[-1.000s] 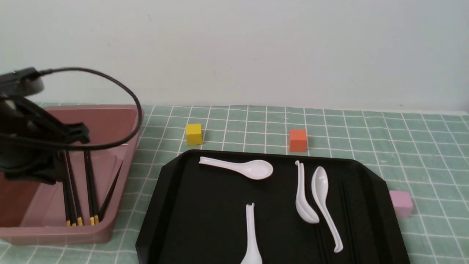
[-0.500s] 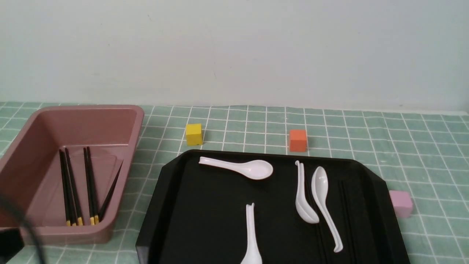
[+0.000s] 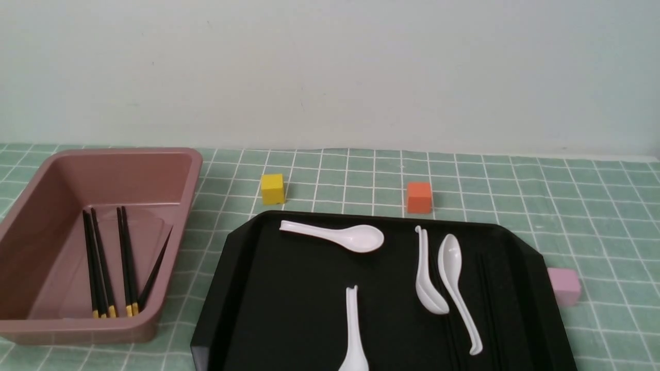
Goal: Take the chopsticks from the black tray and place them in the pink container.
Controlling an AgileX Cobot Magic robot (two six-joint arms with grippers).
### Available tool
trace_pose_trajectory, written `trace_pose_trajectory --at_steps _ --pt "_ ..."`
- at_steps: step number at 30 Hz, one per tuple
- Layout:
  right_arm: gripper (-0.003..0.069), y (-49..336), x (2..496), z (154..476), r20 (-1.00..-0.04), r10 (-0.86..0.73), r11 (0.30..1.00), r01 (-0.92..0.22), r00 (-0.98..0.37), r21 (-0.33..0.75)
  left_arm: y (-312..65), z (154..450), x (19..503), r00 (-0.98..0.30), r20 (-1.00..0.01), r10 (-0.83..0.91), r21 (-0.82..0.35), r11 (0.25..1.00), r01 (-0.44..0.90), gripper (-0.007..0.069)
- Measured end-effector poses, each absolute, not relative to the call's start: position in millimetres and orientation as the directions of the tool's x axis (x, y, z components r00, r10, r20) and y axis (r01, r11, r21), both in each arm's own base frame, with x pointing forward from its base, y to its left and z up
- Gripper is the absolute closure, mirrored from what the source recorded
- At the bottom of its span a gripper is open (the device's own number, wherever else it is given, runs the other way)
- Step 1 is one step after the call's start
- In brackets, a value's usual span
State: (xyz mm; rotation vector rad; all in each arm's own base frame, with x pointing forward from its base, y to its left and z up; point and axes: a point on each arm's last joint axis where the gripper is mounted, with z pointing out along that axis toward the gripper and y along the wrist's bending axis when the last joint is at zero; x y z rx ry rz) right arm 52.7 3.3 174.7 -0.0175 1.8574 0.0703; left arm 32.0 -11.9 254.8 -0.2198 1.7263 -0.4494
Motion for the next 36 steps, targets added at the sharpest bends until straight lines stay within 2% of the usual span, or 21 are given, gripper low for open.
trace_pose_trajectory --at_steps 10,20,36 --pt "0.0419 3.3 52.7 174.7 -0.959 0.024 0.998 -0.048 -0.284 0.040 -7.6 243.8 39.5 -0.230 -0.925 -0.304 -0.323 0.945 0.051 0.0638" --pt "0.0419 3.3 52.7 174.7 -0.959 0.024 0.998 -0.048 -0.284 0.040 -6.4 173.4 52.3 -0.303 -0.910 -0.282 -0.299 0.954 0.008 0.0636" --pt "0.0419 3.3 52.7 174.7 -0.959 0.024 0.998 -0.048 -0.284 0.040 -6.2 169.3 52.0 -0.324 -0.906 -0.271 -0.287 0.958 0.001 0.0627"
